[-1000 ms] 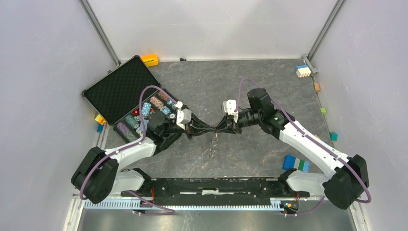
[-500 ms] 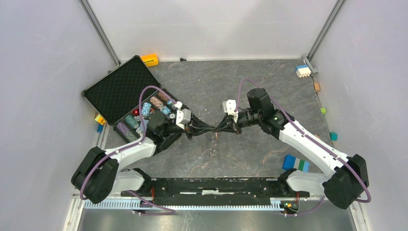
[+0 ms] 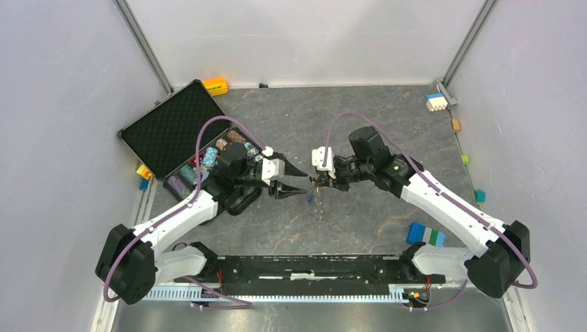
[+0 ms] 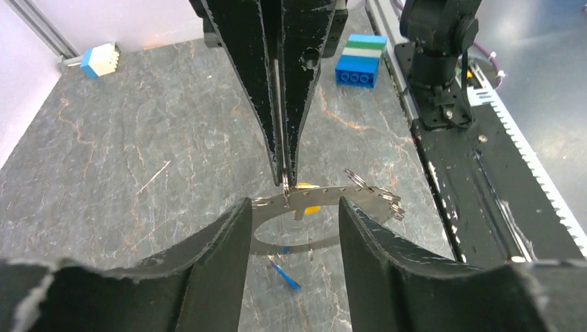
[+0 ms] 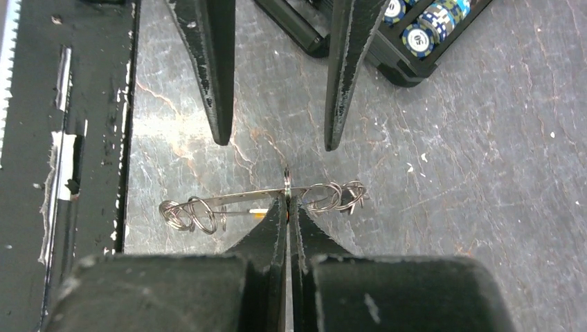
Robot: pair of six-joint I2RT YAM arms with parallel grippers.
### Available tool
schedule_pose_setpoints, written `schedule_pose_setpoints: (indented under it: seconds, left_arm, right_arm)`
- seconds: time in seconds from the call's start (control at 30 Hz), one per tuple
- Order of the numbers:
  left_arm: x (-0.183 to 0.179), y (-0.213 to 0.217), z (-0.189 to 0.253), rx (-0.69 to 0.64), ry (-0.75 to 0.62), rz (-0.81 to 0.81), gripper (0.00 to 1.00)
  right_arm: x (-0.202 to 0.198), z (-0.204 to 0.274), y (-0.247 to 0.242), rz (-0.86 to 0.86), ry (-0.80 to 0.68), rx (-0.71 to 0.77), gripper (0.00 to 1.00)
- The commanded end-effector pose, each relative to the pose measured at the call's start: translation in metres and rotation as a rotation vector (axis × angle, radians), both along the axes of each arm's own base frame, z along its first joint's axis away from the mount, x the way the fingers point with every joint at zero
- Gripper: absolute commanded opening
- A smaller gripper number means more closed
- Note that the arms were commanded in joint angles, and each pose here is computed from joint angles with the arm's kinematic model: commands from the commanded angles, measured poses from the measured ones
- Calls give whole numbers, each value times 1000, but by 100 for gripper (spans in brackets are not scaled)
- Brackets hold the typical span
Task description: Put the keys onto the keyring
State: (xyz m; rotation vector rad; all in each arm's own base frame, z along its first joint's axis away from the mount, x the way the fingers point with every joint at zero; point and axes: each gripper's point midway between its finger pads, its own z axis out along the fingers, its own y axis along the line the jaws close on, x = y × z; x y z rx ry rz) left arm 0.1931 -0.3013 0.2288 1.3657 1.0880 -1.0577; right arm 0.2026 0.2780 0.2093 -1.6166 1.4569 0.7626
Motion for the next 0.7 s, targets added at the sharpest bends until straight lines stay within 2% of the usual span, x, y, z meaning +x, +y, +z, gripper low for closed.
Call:
schedule_pose_setpoints:
  seconds: [0.0,0.27,0.67]
  left_arm:
    - [4,6,-9,78,-64,6,59]
    - [5,-5,-11,63,-25,1,58]
    - [10,-15,-9,11,22,16,38]
  right_arm:
    - [10,11,1,-29,-70,-50,0]
    - [13,10,11,-44,-74,-66,0]
    - [10,6,16,-38,-70,-78,0]
